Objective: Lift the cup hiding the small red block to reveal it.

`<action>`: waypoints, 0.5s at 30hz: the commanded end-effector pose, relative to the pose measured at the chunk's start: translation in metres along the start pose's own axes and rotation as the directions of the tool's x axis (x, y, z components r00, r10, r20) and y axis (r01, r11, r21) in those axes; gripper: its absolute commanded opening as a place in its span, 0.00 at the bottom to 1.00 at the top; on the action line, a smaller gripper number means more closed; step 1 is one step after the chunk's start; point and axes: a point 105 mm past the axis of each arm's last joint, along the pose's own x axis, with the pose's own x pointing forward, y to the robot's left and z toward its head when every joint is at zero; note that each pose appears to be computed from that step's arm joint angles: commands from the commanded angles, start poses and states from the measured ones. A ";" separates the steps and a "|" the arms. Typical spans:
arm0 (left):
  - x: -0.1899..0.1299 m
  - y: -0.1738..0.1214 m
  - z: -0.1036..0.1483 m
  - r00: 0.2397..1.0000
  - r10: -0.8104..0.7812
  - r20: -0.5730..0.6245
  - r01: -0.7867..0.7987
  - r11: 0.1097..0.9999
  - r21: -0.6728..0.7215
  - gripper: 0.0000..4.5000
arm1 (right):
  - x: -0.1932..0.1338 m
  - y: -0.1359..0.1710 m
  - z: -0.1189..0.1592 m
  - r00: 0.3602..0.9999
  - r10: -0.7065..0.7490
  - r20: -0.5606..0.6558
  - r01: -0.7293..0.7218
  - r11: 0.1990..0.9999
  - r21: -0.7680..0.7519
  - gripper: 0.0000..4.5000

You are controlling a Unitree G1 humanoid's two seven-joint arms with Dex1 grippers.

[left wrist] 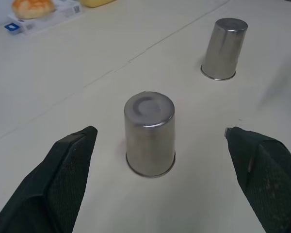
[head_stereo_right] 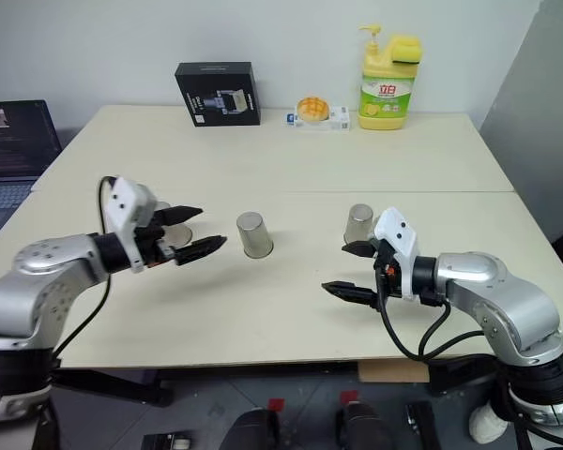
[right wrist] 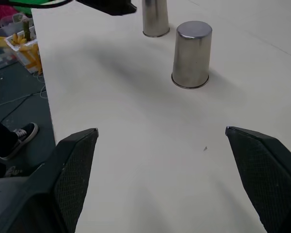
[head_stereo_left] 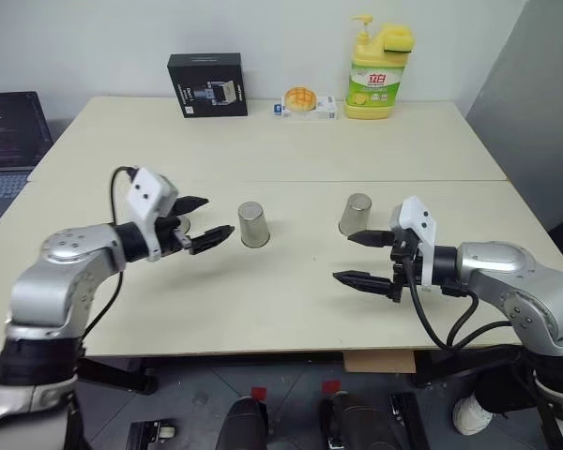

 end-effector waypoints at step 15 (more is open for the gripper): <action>0.059 0.021 -0.019 0.998 -0.017 -0.060 0.020 0.998 0.056 0.92 | -0.008 0.010 -0.003 1.000 -0.014 0.008 0.014 1.000 -0.016 1.00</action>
